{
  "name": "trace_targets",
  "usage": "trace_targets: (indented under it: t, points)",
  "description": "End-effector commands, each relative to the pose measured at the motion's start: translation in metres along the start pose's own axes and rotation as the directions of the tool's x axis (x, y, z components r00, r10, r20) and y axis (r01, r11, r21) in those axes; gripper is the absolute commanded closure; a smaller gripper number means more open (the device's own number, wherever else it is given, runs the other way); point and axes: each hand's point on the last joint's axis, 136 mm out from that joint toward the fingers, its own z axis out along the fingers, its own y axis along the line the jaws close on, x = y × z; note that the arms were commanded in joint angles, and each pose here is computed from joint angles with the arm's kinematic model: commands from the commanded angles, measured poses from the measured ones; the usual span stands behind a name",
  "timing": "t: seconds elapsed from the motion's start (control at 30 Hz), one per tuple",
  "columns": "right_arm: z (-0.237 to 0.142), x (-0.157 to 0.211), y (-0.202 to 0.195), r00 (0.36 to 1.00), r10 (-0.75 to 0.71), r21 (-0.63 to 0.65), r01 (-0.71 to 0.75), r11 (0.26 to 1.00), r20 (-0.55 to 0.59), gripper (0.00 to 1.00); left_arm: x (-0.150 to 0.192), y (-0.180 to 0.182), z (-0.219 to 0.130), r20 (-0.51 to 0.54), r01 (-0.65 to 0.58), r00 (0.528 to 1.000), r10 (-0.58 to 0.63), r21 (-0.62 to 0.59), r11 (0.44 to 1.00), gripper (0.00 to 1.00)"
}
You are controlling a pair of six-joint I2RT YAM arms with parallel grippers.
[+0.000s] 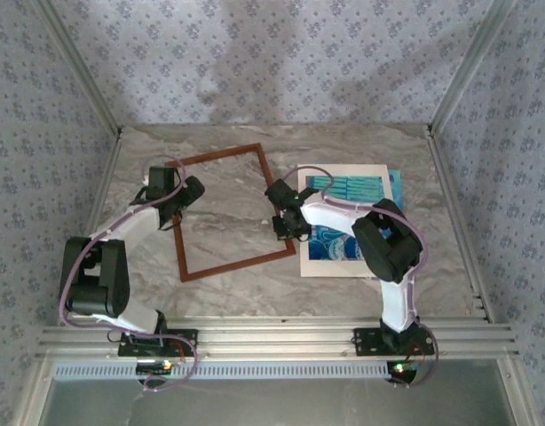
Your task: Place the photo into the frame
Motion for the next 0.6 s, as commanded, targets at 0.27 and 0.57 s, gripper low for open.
trace_targets:
  t: [0.27, 0.57]
  points:
    - [0.0, 0.016, 0.01, 0.982, 0.185, 0.074, -0.186, 0.98, 0.018, 0.93, 0.004, -0.006, -0.001, -0.031, -0.006, 0.999, 0.006, 0.011, 1.0, 0.02]
    - [-0.031, -0.002, 0.005, 0.988, 0.142, 0.035, -0.145, 0.989, 0.065, 0.52, 0.011, -0.028, -0.004, -0.076, -0.02, 0.997, 0.027, 0.086, 0.996, 0.02]
